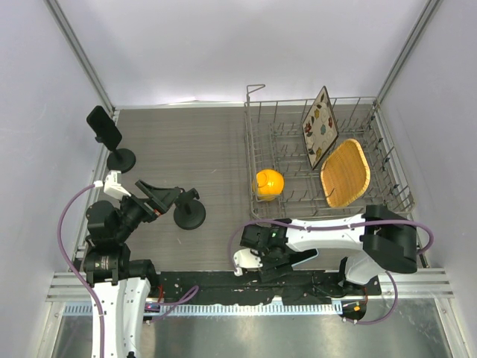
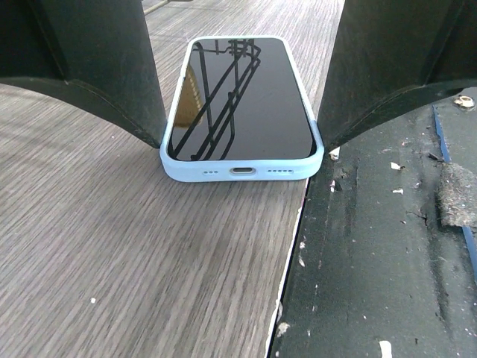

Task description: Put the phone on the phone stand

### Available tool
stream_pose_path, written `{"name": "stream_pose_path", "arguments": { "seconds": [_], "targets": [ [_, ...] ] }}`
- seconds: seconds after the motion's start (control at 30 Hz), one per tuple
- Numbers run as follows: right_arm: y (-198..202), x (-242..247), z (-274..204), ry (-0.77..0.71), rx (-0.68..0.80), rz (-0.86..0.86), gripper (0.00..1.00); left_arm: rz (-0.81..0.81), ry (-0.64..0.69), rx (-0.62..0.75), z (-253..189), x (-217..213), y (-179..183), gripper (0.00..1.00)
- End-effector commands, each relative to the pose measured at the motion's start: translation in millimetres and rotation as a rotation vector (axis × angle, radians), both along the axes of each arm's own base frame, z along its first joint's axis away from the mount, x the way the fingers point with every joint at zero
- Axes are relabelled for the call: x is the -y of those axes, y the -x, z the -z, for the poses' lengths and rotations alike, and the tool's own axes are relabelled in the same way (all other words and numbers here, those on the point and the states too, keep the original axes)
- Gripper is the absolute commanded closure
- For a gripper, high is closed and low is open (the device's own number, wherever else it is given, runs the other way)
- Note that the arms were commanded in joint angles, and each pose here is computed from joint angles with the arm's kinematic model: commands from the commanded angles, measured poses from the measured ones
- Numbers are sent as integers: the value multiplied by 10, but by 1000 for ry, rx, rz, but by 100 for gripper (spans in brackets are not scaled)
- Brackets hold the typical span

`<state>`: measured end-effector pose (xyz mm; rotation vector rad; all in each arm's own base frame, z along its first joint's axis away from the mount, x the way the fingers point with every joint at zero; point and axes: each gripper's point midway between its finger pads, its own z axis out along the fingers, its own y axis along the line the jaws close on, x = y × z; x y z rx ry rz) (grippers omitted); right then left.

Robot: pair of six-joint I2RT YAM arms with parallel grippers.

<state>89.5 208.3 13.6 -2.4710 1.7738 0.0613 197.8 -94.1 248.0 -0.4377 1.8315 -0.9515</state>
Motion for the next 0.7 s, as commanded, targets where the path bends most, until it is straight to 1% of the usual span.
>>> {"name": "stream_pose_path", "arguments": {
  "seconds": [0.0,0.2,0.27,0.3,0.37,0.4,0.47,0.5,0.57,0.6,0.67],
  "targets": [
    [-94,17,114,28,40,9,18,23,-14,51,-164,27,17,0],
    [-102,42,158,47,48,3,21,24,-12,49,-151,30,17,0],
    [-94,39,174,53,44,-2,26,25,-11,48,-149,31,17,0],
    [-97,27,183,60,44,-5,33,24,-12,51,-158,29,18,0],
    [-119,9,167,60,55,-7,43,24,-14,49,-158,28,18,0],
    [-139,-8,149,57,64,-7,54,24,-14,49,-165,29,22,0],
    [-172,-23,105,51,87,-8,63,24,-14,48,-169,29,23,0],
    [-194,-29,50,45,102,-12,71,26,-16,50,-178,31,28,0],
    [-211,-37,-1,36,115,-17,76,23,-16,50,-181,26,27,0],
    [-220,-41,-24,31,123,-19,82,23,-15,46,-173,27,24,0],
    [-231,-60,-92,10,139,-22,89,18,-14,47,-171,21,23,0]
  ]
}}
